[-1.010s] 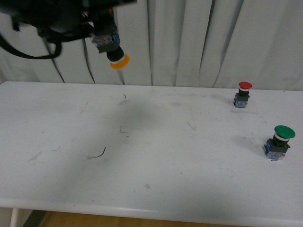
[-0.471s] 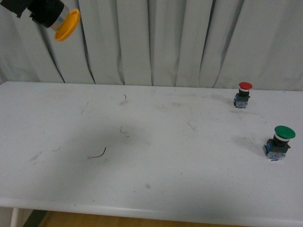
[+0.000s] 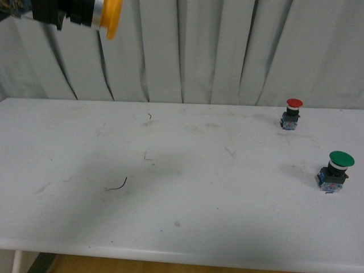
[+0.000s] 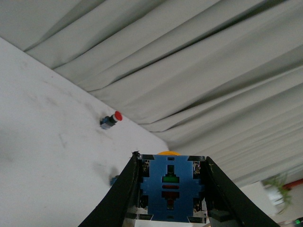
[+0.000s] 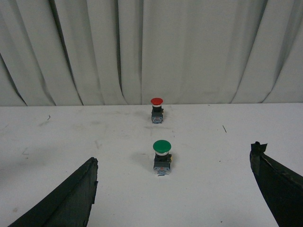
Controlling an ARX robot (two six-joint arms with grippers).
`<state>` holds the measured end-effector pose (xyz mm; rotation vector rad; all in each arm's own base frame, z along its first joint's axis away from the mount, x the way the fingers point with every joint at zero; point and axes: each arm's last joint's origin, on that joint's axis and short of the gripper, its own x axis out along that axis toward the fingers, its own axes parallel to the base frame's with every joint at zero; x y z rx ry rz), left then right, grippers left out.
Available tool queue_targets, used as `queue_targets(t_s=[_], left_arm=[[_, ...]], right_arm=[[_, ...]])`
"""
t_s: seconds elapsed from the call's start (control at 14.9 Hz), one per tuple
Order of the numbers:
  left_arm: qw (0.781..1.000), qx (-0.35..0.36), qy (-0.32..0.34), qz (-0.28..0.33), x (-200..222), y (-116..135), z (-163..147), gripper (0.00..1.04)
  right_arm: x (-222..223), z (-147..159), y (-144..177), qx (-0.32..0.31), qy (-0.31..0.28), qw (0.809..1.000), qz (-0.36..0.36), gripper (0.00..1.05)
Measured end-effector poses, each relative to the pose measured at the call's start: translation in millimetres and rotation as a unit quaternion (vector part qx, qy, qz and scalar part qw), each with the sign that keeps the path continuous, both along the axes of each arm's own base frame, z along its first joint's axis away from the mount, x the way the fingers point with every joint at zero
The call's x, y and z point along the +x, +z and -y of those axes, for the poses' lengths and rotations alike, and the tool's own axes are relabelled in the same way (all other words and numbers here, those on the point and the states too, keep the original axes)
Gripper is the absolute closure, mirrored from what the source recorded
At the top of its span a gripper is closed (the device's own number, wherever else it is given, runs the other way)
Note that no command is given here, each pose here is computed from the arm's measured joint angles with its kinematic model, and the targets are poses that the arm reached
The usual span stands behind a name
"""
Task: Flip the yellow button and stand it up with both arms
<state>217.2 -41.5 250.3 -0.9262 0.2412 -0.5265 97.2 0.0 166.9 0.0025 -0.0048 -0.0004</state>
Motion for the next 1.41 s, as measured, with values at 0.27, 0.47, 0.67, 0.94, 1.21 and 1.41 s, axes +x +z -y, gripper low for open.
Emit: queue_targets(t_s=[0.27, 0.47, 0.67, 0.94, 1.21, 1.41], left_arm=[[0.994, -0.105, -0.039, 0.006, -18, -6, 23, 0.73], [0.993, -0.104, -0.054, -0.02, -16, -19, 46, 0.73], [0.993, -0.091, -0.067, -0.031, -11, -31, 59, 0.73], [0.994, -0.088, -0.06, -0.036, -9, -34, 59, 0.73], [0.994, -0.083, -0.055, -0.043, -8, -36, 58, 0.73], [0.994, -0.083, -0.049, -0.043, -7, -36, 56, 0.73]], right_arm=[[0, 0, 0, 0.0, 0.0, 1.0, 0.0, 0.06], [0, 0, 0, 0.0, 0.0, 1.0, 0.0, 0.06], [0, 0, 0, 0.0, 0.0, 1.0, 0.0, 0.06], [1, 0, 4, 0.001, 0.02, 1.0, 0.021, 0.06], [34, 10, 34, -0.001, 0.066, 0.995, 0.079, 0.06], [56, 12, 53, 0.006, 0.076, 0.992, 0.103, 0.06]])
